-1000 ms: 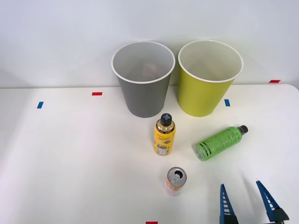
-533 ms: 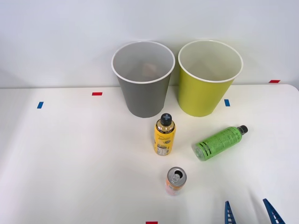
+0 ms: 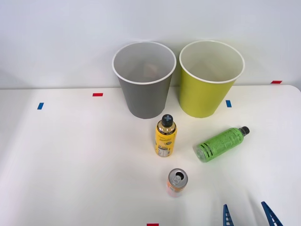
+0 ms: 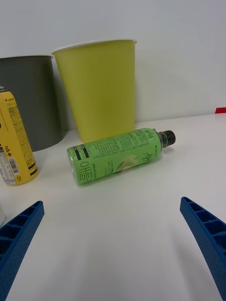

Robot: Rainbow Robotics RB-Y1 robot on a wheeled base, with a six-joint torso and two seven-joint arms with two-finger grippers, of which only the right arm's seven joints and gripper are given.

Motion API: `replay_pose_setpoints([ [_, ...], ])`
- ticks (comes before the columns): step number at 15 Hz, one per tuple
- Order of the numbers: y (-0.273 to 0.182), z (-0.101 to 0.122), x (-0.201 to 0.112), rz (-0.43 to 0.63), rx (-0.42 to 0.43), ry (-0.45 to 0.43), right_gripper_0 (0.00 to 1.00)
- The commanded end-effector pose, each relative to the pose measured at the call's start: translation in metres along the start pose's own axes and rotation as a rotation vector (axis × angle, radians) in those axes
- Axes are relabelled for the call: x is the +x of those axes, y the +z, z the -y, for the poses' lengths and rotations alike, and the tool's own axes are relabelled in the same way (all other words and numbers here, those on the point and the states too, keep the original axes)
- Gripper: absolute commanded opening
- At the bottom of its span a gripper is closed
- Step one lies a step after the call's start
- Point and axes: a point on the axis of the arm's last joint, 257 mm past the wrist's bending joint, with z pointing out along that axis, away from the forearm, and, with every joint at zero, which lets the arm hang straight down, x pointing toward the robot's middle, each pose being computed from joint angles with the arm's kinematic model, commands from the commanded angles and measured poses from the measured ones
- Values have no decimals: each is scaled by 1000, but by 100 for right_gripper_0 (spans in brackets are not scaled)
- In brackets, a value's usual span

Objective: Put cans in the gray bin, plastic bottles in the light green bin

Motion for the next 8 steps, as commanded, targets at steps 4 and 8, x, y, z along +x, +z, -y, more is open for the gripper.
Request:
replay_pose_setpoints([
  [4,0,0,0,0,0,0,100],
  [8,0,0,0,0,0,0,100],
])
